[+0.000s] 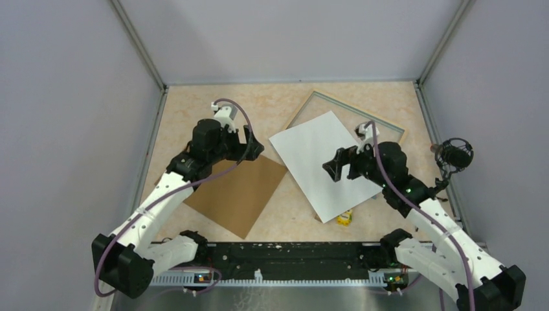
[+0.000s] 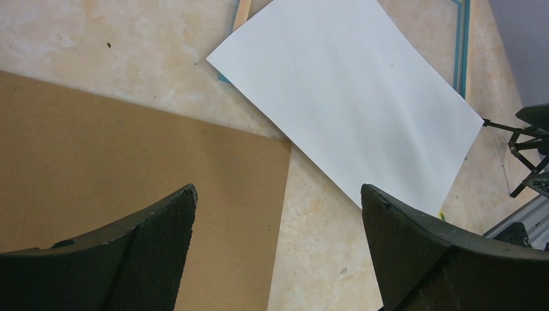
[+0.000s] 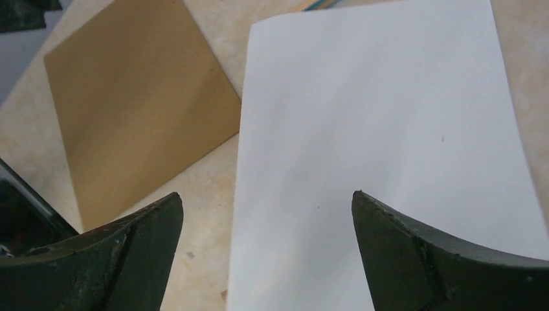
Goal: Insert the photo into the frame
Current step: Turn over the photo from the photo frame, then adjust the photo in the photo frame.
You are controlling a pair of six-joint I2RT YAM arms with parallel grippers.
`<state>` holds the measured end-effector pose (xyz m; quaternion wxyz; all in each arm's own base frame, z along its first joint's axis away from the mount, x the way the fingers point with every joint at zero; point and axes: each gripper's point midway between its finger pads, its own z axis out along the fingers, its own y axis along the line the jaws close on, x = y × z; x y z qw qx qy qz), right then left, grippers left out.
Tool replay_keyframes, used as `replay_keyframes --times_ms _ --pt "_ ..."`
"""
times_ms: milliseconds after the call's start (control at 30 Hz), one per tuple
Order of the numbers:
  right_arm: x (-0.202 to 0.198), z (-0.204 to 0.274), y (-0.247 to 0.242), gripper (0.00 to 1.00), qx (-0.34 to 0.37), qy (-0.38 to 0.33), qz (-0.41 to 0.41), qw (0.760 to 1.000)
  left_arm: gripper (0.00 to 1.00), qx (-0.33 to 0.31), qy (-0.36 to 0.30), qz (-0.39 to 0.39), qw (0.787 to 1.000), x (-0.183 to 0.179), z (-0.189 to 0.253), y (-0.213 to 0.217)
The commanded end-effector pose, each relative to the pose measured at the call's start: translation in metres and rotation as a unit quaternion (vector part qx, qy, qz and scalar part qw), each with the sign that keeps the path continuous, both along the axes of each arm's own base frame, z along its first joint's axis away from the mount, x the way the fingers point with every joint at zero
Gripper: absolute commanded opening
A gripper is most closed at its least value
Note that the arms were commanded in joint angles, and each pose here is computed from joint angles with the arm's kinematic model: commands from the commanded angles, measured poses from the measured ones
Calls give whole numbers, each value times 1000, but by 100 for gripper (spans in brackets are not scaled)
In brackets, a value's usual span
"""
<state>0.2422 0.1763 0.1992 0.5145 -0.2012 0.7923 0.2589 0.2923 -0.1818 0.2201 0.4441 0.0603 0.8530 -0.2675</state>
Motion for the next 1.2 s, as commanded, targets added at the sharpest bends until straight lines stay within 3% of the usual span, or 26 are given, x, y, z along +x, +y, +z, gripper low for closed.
replay_keyframes --times_ms 0,167,300,467,567,700,1000,1067,1167 --pt "-15 -24 -20 99 100 221 -198 950 98 -16 -45 -13 999 14 27 -10" --pt "-30 -77 -43 99 179 314 -352 864 98 -31 -50 -31 998 18 36 -21" --pt "-39 -107 -64 90 231 318 -427 814 98 -18 -74 -35 996 24 52 -23" --pt "-53 -123 -107 82 215 299 -534 761 98 -20 -82 -39 996 26 60 -28" --pt "-58 -132 -115 83 201 298 -554 751 98 -26 -79 -44 996 26 56 -32" --pt "-50 -145 -106 87 237 298 -541 750 98 -40 -82 -50 995 27 63 -37" --pt "-23 -153 -85 87 290 275 -497 770 99 -74 -109 -78 988 27 105 -54" --pt "-17 -148 -82 84 300 265 -489 775 98 -78 -109 -78 988 27 106 -55" --pt "-8 -131 -79 72 311 243 -475 786 98 -78 -109 -78 988 27 105 -55"
